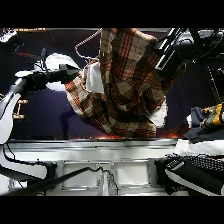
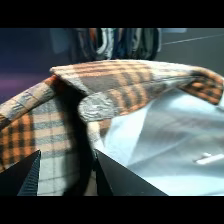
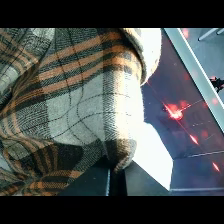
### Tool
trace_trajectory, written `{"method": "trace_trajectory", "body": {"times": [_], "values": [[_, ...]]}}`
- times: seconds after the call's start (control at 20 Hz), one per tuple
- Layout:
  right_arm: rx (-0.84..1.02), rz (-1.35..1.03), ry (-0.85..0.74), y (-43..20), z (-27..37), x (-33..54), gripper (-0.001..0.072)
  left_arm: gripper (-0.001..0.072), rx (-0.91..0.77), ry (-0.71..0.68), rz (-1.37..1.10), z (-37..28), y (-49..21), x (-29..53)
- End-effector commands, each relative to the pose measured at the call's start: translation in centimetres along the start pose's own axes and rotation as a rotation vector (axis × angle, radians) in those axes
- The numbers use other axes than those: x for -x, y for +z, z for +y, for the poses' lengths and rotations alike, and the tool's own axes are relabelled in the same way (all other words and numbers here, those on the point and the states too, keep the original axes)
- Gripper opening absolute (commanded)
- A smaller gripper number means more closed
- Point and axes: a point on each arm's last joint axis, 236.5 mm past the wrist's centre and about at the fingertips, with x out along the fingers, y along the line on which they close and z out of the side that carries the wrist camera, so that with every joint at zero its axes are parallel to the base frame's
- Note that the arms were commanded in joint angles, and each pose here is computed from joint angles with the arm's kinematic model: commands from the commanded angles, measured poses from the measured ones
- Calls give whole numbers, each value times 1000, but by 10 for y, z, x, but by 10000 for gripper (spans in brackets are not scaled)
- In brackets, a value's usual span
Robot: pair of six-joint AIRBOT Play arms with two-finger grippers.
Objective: Fold the clothes and pants, and hang the long-sleeved shirts on hangers.
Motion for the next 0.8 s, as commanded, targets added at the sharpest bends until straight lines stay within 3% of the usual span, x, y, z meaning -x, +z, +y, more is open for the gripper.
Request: {"method": "trace_trajectory", "body": {"times": [0.0,0.45,0.5,0.55,0.75], "values": [[0,0,-1,0,0,-1,33,358,-18,-46,29,-9,-6,5],[4,10,-12,-2,-3,-2,33,355,-109,-87,154,-32,-52,-40],[3,10,-12,-2,-3,-2,33,275,-110,-80,153,-31,-54,-44],[3,12,-10,-3,-3,-1,33,17,-123,-66,137,-28,-50,-46],[3,90,43,-21,9,-3,33,21,-78,-45,-68,-20,7,-29]]}}
